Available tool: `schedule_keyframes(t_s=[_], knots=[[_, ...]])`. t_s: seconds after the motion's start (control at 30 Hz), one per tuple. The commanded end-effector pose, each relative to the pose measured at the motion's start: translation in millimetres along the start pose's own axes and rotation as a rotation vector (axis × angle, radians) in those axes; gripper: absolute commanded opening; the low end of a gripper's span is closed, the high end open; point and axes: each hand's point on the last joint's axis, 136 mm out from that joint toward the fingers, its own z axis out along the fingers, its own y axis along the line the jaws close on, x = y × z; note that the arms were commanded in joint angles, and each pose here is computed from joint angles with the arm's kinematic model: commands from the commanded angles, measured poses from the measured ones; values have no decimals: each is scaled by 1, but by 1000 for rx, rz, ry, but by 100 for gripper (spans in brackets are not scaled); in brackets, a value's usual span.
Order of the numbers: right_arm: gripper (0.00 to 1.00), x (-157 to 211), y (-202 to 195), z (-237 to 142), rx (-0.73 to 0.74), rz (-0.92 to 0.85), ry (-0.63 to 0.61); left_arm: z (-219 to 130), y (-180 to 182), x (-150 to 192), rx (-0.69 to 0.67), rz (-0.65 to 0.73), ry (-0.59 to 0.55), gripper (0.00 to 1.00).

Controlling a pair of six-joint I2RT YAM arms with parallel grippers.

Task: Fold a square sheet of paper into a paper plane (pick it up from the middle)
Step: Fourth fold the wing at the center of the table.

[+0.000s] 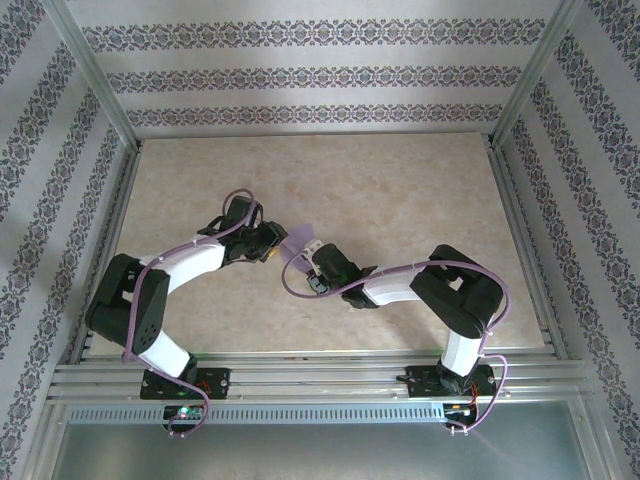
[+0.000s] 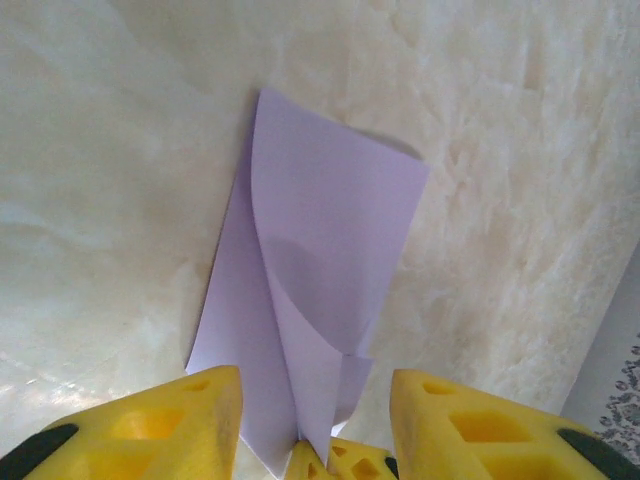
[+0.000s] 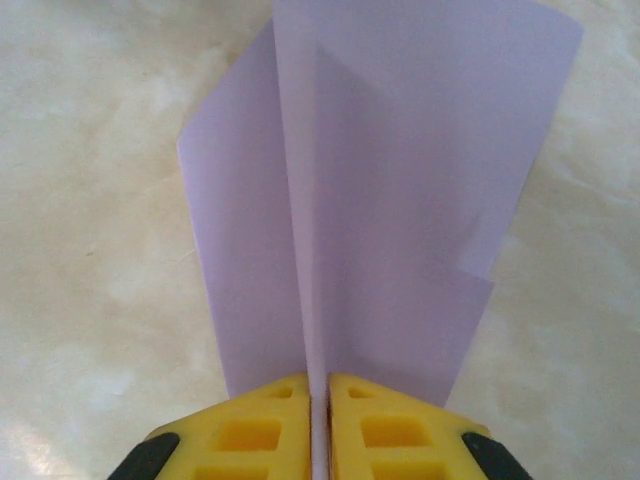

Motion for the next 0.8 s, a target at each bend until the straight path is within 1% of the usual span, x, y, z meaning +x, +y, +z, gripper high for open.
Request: schedule_keyframes(t_s=[0.0, 0.13, 0.37, 0.53, 0.77], knots=[[12, -1, 7, -5, -101, 96, -7, -11, 18, 5, -34, 26, 5, 46], [10, -1, 6, -7, -184, 206, -11, -10, 16, 14, 28, 49, 37, 46], [10, 2, 3, -8, -283, 337, -4, 9, 6, 34, 129, 51, 126, 35], [11, 5, 2, -7, -313, 373, 7, 22, -6, 40, 169, 61, 159, 29], [12, 7, 2, -5, -325, 392, 13, 39, -16, 45, 186, 76, 200, 28]])
